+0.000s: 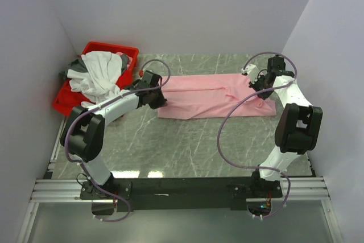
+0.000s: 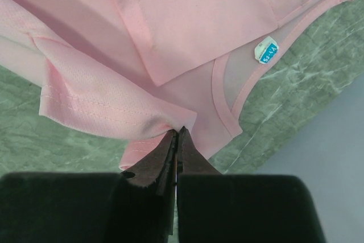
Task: Fold and stack the t-shirts
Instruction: Fold the tshirt
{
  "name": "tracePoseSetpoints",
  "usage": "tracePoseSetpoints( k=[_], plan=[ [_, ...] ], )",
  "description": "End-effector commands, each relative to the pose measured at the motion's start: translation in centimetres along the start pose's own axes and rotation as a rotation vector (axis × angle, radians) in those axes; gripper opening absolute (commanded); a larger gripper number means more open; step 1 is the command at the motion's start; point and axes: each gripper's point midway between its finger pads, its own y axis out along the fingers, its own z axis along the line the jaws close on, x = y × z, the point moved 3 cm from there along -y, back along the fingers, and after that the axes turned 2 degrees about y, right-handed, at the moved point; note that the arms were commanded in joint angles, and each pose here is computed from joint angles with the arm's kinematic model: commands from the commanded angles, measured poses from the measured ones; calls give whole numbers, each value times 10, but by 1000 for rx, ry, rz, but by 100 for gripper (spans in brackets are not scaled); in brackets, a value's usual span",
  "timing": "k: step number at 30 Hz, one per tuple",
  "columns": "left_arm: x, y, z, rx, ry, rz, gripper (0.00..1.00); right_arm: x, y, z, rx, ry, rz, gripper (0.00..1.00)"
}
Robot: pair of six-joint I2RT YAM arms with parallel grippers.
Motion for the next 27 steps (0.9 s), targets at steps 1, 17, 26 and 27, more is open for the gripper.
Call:
tracePoseSetpoints(
  k=[1, 17, 26, 27],
  plan=[
    [20, -5, -6, 11, 20, -66, 1, 14, -4, -15, -55, -8, -24, 0],
    [21, -4, 3, 72, 51, -65, 1, 11, 2, -18, -67, -3, -8, 0],
    [19, -3, 7, 92, 36, -66, 2, 12, 8, -18, -57, 9, -11, 0],
    [18, -1, 8, 96, 36, -63, 2, 12, 10, -18, -55, 7, -8, 0]
  ],
)
